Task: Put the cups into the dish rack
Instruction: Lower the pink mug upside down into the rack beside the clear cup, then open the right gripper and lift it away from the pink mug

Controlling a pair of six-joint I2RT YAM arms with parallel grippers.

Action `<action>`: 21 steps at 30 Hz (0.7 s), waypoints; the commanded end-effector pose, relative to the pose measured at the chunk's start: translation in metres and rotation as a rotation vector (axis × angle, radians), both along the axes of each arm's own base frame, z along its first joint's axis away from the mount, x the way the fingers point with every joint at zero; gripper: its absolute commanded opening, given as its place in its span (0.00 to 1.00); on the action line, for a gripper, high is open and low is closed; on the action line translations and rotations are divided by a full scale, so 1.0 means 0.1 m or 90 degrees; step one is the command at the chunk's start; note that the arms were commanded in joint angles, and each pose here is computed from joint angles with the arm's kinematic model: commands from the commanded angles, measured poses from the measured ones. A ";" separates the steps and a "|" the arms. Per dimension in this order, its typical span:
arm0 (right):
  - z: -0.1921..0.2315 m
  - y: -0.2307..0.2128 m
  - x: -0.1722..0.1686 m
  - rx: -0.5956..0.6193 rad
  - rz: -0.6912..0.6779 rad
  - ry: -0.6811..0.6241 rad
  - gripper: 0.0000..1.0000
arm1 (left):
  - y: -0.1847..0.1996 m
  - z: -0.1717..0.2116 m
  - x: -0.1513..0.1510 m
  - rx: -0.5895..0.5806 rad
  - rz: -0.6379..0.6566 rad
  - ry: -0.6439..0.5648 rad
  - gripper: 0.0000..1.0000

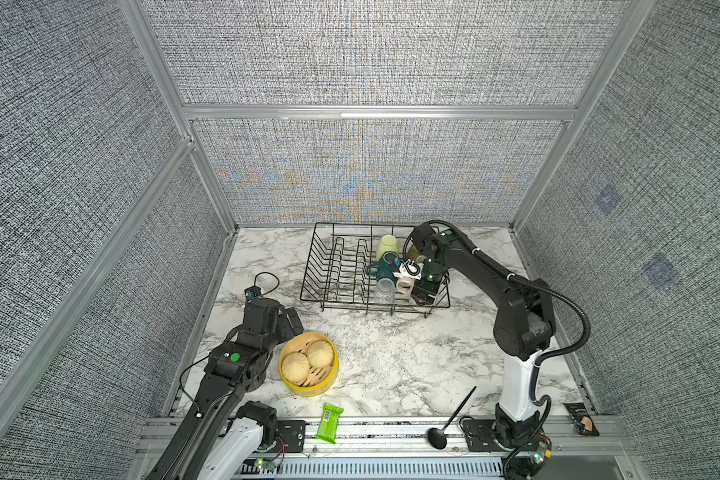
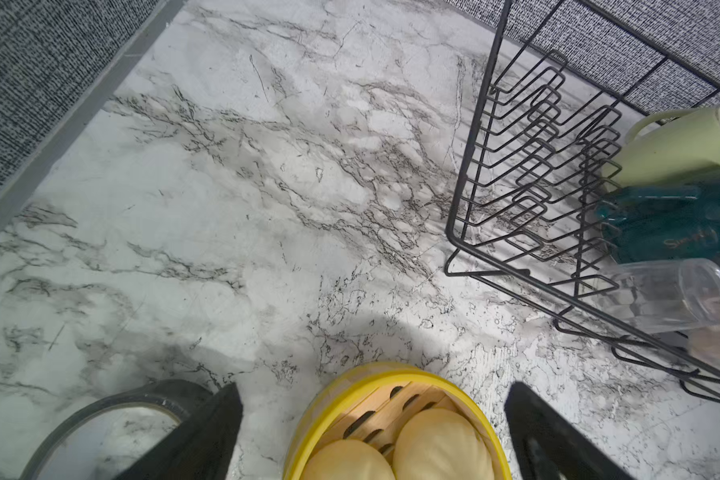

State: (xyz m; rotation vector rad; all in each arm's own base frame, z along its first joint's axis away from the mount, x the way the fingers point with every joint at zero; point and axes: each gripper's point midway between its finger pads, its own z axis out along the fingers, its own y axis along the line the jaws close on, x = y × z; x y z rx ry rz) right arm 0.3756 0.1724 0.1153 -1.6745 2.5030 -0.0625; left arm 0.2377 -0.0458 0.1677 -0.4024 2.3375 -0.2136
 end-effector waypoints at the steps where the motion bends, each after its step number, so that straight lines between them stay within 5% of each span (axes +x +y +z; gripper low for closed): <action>1: 0.08 -0.01 0.01 0.000 -0.007 -0.015 0.99 | -0.09 -0.03 0.00 -0.033 -0.010 0.010 0.99; 15: 0.89 0.17 -0.12 0.126 -0.028 -0.144 0.99 | -0.11 0.15 0.17 -0.011 -0.022 -0.020 0.99; 21: 1.53 0.10 -0.07 0.265 -0.162 -0.331 0.99 | 0.01 0.37 0.27 0.044 -0.016 -0.099 0.99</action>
